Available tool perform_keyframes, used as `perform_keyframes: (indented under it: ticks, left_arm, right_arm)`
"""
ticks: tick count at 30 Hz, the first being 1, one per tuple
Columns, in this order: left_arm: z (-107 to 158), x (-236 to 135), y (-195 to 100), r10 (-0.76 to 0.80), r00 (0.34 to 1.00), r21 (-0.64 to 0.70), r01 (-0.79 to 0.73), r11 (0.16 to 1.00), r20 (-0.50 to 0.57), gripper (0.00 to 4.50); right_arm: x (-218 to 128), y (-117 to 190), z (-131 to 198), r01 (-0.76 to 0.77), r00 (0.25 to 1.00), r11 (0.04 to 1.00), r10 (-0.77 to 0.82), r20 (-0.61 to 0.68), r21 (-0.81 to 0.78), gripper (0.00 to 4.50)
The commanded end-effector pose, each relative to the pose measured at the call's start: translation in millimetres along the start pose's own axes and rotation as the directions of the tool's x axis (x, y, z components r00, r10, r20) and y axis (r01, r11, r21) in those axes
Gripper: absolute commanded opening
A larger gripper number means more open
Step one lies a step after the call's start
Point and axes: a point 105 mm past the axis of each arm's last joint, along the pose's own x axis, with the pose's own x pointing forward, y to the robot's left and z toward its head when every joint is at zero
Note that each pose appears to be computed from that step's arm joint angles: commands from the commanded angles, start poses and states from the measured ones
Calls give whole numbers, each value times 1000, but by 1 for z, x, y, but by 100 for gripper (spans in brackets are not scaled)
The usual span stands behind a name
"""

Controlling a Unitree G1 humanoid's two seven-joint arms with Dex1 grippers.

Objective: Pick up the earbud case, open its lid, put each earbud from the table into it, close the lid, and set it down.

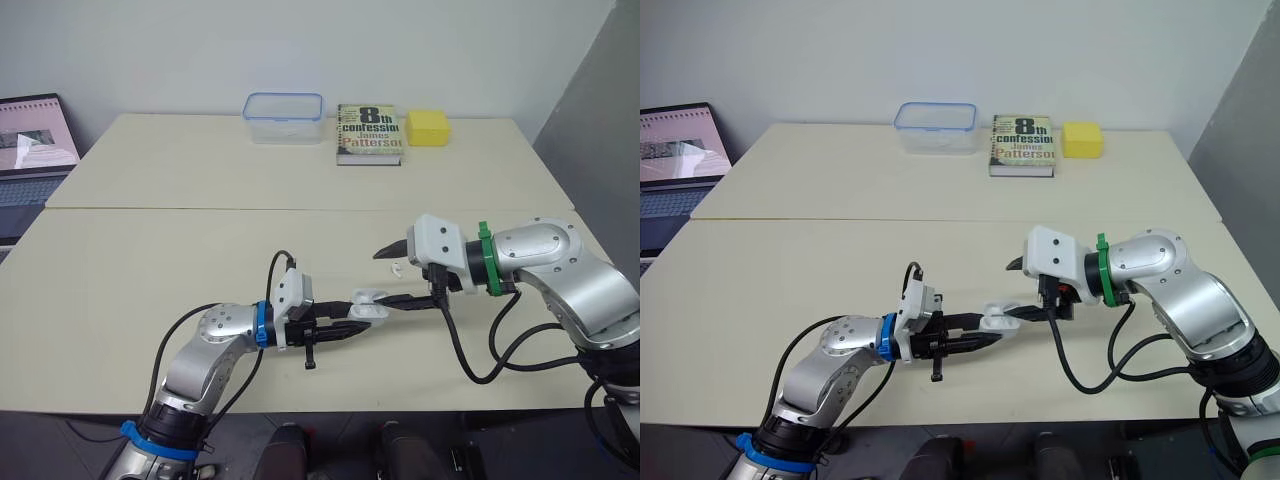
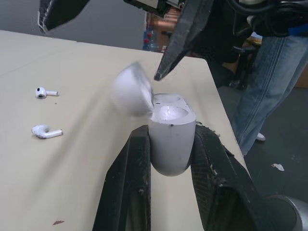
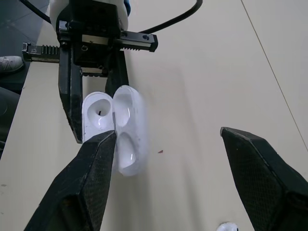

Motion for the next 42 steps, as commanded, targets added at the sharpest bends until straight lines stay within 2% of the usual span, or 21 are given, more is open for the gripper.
perform_keyframes:
  ticks: [1, 5, 8, 10, 13, 17, 21, 27, 38, 42]
  left_arm:
    - [6, -2, 2, 29, 999, 38, -30, 999, 31, 75]
    - [5, -7, 6, 63, 997, 82, -66, 994, 40, 75]
    - [10, -13, 20, 167, 982, 84, -174, 981, 89, 75]
    - [12, -20, 29, 242, 963, 86, -252, 964, 117, 75]
    - [16, -40, 46, 409, 898, 72, -424, 903, 164, 75]
    - [19, -68, 61, 576, 793, 40, -594, 804, 197, 75]
    - [19, -91, 68, 676, 708, 44, -697, 716, 204, 75]
    - [19, -101, 69, 720, 663, 46, -741, 670, 204, 75]
    - [23, -102, 68, 738, 639, 59, -763, 644, 215, 75]
    - [26, -99, 67, 730, 647, 61, -756, 652, 218, 75]
  right_arm:
    - [-10, -4, 11, 24, 999, 999, -24, 28, -25, 359]
    - [-19, -3, 14, 37, 998, 999, -35, 55, -32, 359]
    - [-31, -4, 10, 114, 990, 991, -107, 94, -68, 359]
    - [-40, -2, -3, 164, 984, 984, -160, 74, -62, 359]
    - [-65, -2, -37, 264, 964, 961, -265, -2, 84, 359]
    - [-98, 8, -65, 369, 929, 919, -363, -73, 141, 359]
    - [-124, 24, -86, 435, 899, 878, -412, -150, 200, 359]
    - [-141, 36, -98, 478, 875, 847, -435, -214, 230, 359]
    - [-148, 44, -118, 474, 872, 831, -396, -287, 292, 359]
    - [-151, 43, -122, 468, 873, 833, -384, -301, 296, 445]
